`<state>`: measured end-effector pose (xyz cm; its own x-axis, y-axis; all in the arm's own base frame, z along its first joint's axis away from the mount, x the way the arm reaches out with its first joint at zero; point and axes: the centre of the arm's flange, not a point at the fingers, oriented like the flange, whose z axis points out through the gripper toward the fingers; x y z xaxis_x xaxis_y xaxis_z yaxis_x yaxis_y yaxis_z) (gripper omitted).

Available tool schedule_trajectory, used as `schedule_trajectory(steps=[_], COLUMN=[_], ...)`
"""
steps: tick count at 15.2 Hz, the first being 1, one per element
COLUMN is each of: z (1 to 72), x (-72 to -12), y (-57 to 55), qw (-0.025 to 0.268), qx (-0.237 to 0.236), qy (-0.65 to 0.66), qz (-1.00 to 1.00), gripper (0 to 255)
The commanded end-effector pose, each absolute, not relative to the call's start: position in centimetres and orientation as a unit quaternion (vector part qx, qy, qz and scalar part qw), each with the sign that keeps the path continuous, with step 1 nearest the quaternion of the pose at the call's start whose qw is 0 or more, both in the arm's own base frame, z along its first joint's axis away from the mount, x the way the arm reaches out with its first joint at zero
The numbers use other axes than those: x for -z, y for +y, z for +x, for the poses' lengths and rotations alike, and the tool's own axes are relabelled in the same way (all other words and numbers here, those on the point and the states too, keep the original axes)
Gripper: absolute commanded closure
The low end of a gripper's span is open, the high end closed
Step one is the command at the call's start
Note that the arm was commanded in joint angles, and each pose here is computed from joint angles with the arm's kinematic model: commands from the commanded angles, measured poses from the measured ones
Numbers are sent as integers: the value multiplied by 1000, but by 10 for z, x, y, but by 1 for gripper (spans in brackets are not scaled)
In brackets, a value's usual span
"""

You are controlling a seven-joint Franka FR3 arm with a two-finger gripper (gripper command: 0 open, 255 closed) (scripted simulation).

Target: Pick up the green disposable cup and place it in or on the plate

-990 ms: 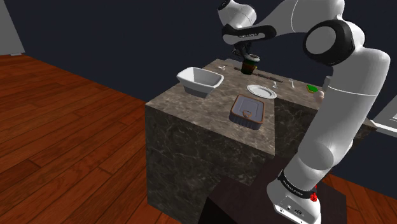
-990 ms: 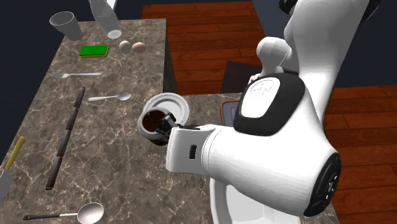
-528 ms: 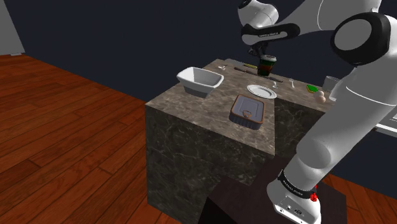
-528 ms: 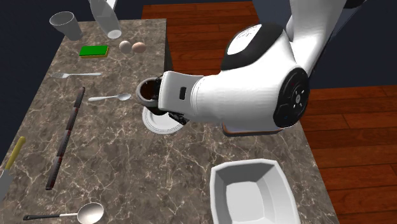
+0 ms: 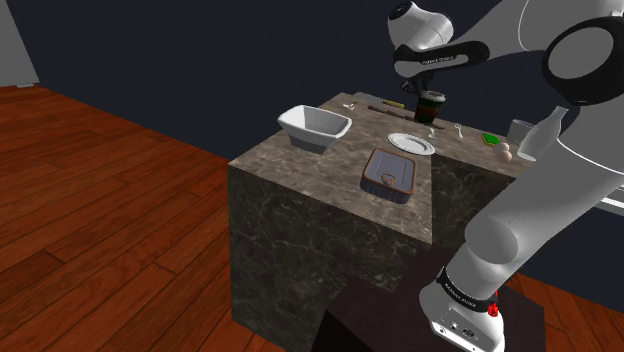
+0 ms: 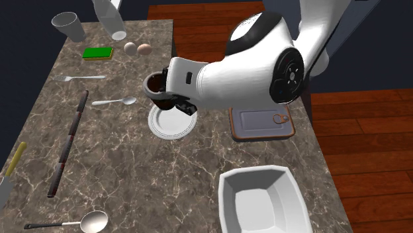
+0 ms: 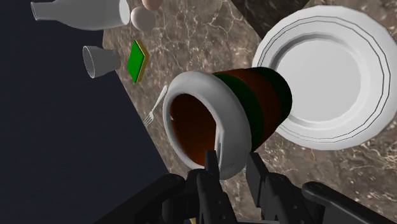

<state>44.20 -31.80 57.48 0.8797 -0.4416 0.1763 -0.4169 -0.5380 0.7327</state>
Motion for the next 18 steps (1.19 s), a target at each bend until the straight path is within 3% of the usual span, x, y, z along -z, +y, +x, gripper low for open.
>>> schedule_trajectory(steps=[1, 18], z=[442, 442], x=[-565, -475], y=[-319, -319], qw=[414, 414], qx=[15, 15], qy=[-245, -245], qz=[877, 877], gripper=[255, 255])
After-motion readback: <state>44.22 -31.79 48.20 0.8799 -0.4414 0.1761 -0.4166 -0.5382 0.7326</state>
